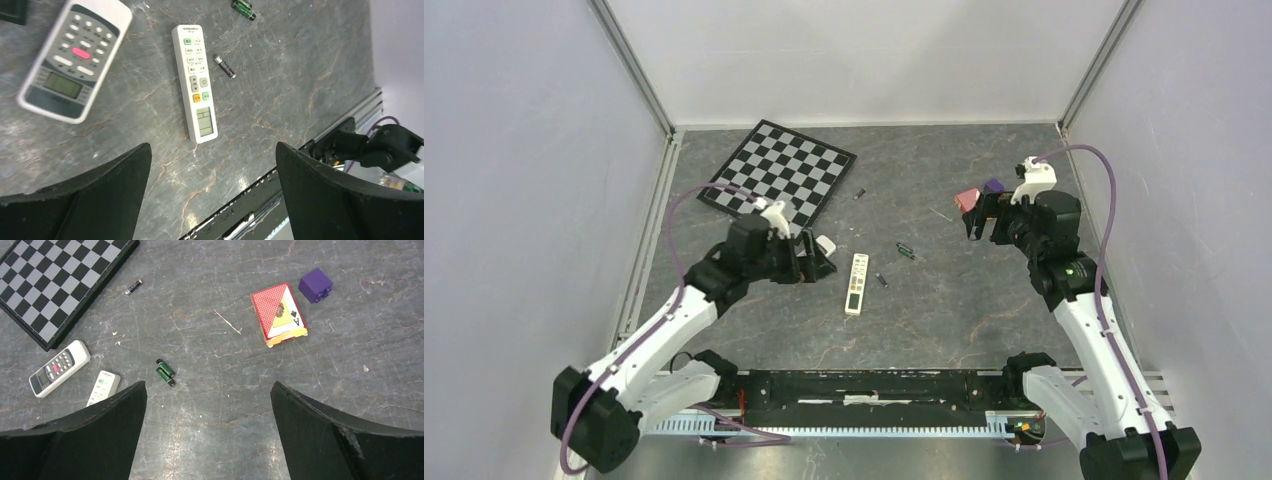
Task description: Load the batteries into the remote control
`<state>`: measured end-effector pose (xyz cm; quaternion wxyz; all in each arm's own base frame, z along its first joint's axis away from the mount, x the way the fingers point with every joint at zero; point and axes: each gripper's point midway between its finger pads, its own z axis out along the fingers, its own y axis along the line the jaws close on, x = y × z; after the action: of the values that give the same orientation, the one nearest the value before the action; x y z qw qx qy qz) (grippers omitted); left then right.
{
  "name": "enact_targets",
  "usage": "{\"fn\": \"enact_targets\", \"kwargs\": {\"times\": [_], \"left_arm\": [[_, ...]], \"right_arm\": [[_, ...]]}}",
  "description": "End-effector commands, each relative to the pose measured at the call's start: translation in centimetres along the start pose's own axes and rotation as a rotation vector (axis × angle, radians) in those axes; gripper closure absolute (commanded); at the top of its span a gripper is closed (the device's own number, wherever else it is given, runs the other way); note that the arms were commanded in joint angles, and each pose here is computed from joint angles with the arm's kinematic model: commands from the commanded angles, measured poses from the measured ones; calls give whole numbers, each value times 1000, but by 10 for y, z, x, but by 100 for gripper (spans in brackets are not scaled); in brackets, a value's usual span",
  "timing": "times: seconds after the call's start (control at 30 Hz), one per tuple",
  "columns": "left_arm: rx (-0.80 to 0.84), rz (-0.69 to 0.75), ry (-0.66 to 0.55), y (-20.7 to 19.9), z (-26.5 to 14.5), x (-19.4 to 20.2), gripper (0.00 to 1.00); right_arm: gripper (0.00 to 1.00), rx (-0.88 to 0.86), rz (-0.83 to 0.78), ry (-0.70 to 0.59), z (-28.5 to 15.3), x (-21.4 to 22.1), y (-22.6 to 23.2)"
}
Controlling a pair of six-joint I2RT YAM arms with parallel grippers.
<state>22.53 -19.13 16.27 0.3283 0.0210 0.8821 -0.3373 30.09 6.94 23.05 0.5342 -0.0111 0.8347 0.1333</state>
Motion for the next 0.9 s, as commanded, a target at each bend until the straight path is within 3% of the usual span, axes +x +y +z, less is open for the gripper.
{"fn": "enact_targets", "kwargs": {"times": [0.0,0.2,0.37,0.6,0.73,0.87], "left_arm": [[-91,1,-63,-4,32,-4,0],[-156,108,15,-17,84,36,10],[-272,187,30,-14,110,53,11],[-391,275,64,-8,125,72,10],[-453,325,71,-1,132,78,14],[-484,342,83,4,138,83,24]], "right_arm": [[2,24,3,-34,-2,-3,-5],[2,24,24,14,4,22,-8],[3,-8,49,38,6,37,-4],[3,2,55,47,4,45,-6],[3,15,50,60,5,49,-9],[3,15,56,73,6,54,-9]]}}
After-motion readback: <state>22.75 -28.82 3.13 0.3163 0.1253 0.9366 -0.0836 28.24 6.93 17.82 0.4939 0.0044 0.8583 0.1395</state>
